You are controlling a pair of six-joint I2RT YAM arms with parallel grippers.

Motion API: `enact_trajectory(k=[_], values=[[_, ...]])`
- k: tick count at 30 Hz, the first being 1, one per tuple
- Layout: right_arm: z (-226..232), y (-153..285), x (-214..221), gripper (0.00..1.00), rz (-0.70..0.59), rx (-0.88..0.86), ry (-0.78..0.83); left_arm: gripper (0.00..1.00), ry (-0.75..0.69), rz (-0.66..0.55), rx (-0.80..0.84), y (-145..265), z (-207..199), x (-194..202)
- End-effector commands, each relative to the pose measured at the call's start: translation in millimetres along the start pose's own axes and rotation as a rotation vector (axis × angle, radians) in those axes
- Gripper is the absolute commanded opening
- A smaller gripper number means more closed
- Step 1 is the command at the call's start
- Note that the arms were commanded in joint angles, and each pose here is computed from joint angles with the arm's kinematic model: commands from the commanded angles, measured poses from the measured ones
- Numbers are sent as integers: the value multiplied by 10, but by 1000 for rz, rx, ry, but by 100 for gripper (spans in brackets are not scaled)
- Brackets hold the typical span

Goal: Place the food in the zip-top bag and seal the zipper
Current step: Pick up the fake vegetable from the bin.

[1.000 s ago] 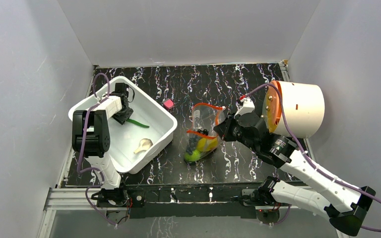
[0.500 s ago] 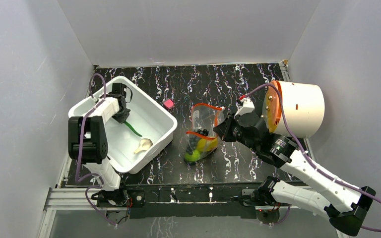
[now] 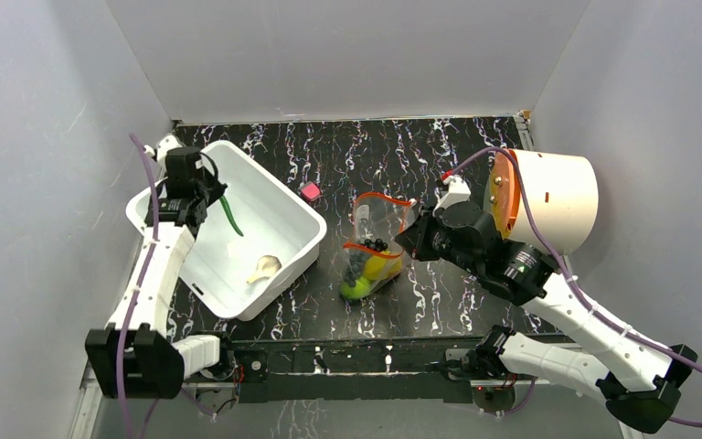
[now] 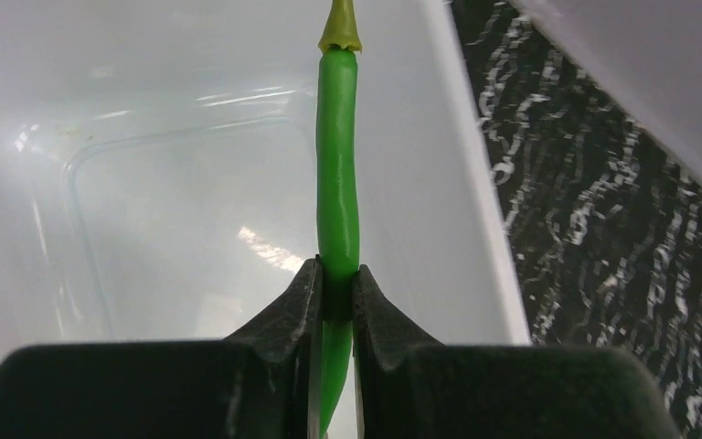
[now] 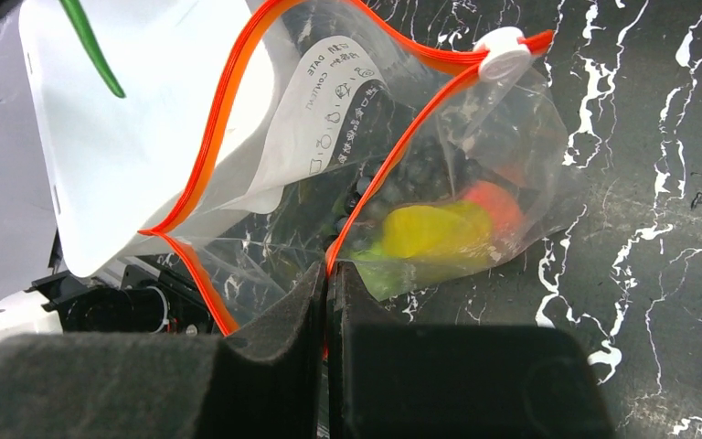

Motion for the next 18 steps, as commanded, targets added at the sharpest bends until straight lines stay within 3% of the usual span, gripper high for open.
enact_trajectory(k=[1,7,18], values=[[98,157,-233,0,-64,-30,9,0,-159,-49,337,381,-288,-165],[145,165,-266,0,-44,-48,36,0,-241,-28,544,740,-507,-163],[239,117,-250,0,-2,-102,17,0,-257,79,881,1338,-879,146]])
Point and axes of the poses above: each gripper's point midway between its finger pads, its own y axis back along the fingers, its own z axis along the line the jaws close on, x = y × z, the point moved 7 cm from there along y, back along the fingers, and after that the axes turned 7 degrees about y, right-handed, at the moved point
